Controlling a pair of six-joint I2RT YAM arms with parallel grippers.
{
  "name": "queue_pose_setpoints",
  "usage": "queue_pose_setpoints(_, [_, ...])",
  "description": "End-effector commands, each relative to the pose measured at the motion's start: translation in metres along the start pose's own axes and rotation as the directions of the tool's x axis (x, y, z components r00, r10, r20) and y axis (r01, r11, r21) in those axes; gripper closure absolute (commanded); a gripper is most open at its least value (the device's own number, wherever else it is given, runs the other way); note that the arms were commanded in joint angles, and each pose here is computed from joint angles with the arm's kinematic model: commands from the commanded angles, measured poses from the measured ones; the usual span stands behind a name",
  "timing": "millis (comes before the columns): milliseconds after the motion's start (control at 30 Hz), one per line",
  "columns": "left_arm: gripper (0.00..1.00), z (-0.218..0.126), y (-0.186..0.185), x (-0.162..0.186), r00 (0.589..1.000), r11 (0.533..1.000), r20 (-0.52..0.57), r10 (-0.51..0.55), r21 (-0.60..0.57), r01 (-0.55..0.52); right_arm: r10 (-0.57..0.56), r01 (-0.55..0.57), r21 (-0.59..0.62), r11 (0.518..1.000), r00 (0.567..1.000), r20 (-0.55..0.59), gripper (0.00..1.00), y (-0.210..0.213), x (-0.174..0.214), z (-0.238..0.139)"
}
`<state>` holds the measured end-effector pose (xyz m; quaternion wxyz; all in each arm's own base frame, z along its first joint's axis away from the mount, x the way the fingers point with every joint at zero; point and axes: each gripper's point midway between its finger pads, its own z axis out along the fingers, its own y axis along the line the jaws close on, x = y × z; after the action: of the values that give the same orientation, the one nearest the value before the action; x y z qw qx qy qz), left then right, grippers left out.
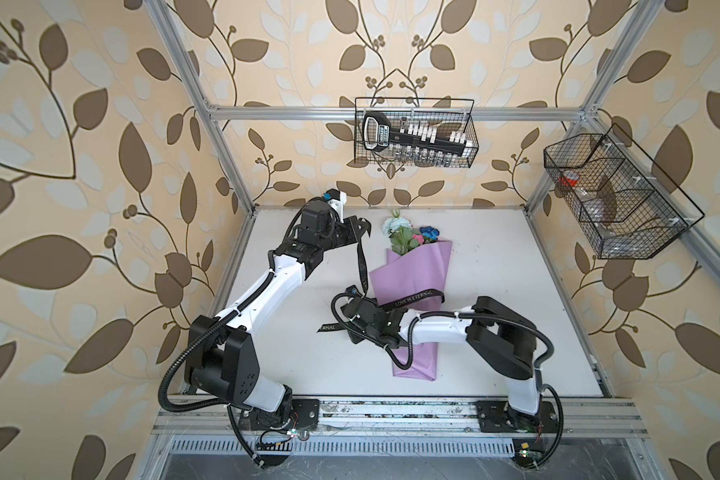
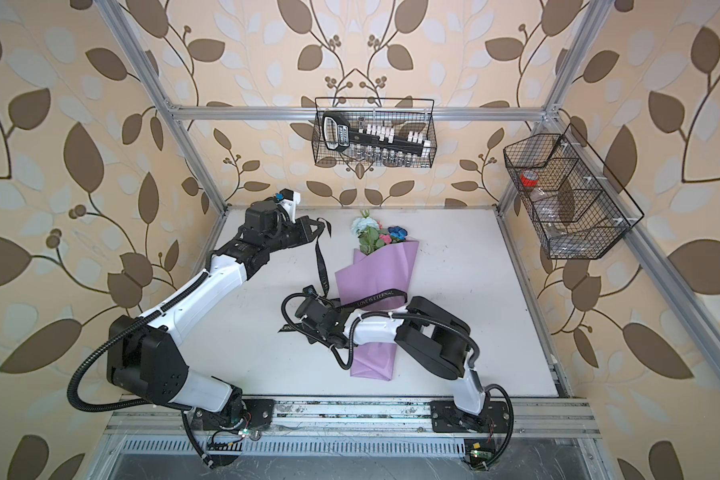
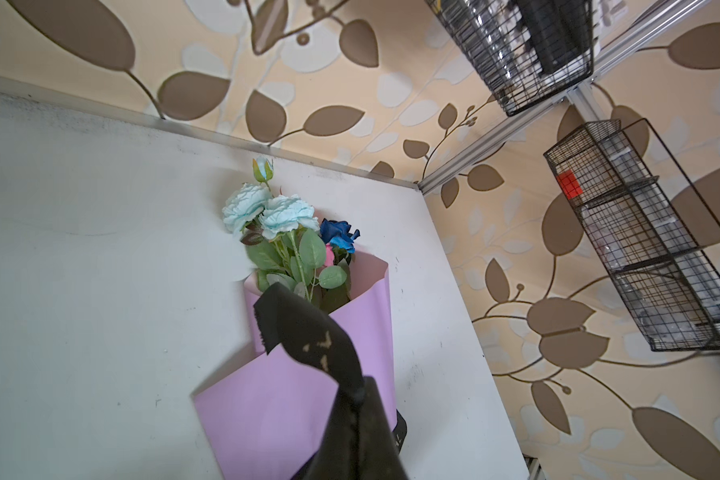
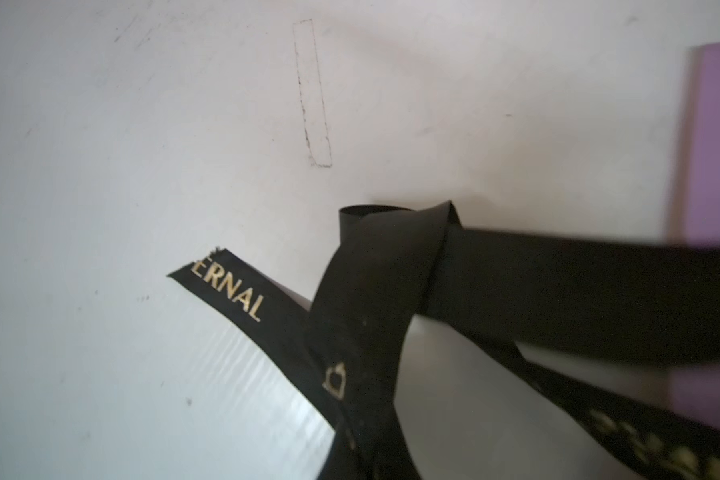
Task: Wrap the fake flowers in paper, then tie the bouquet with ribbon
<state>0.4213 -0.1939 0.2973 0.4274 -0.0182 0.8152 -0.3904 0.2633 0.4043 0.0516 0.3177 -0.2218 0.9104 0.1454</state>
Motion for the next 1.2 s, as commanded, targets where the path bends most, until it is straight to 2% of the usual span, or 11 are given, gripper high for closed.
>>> queue_pose_setpoints(0, [1.0,-0.032,-0.013,-0.03,0.993,0.999,0.106,0.045,0.005,-0.046,0.008,-0.006,0.08,0.997,1.0,-0.029,1.0,-0.027,0.008,-0.038])
queue_pose_setpoints(133, [1.0,-0.047,-0.008,-0.035,0.989,0.999,0.138,0.042,-0.027,-0.038,0.032,-0.024,0.165,0.986,0.999,-0.043,1.0,-0.056,0.015,-0.069])
queue_pose_setpoints(300, [1.0,-0.067,0.001,-0.022,0.99,0.996,0.143,0.012,-0.086,0.001,0.035,-0.028,0.262,0.965,0.999,-0.025,1.0,-0.09,0.014,-0.106])
queue_pose_setpoints(567, [1.0,-0.095,0.045,0.034,0.985,0.961,0.121,-0.122,-0.234,0.148,0.082,-0.103,0.342,0.934,0.994,0.076,1.0,-0.14,-0.009,-0.157])
queue_pose_setpoints(733, [1.0,-0.105,0.055,0.063,0.976,0.948,0.102,-0.19,-0.24,0.209,0.053,-0.112,0.378,0.919,0.985,0.164,1.0,-0.154,-0.019,-0.173])
queue_pose_setpoints(833, [1.0,-0.107,0.051,0.069,0.974,0.951,0.087,-0.208,-0.216,0.223,0.071,-0.146,0.345,0.927,0.973,0.22,1.0,-0.155,-0.015,-0.17])
queue_pose_setpoints(967, [1.0,-0.106,0.048,0.069,0.974,0.954,0.082,-0.212,-0.2,0.225,0.155,-0.237,0.272,0.933,0.944,0.293,1.0,-0.156,-0.005,-0.165])
queue_pose_setpoints(1067, [1.0,-0.106,0.043,0.065,0.973,0.957,0.088,-0.213,-0.181,0.226,0.195,-0.278,0.199,0.94,0.914,0.355,1.0,-0.149,-0.013,-0.167])
queue_pose_setpoints(1167, [1.0,-0.106,0.039,0.06,0.973,0.96,0.095,-0.209,-0.17,0.223,0.21,-0.298,0.183,0.937,0.897,0.389,1.0,-0.148,-0.022,-0.171])
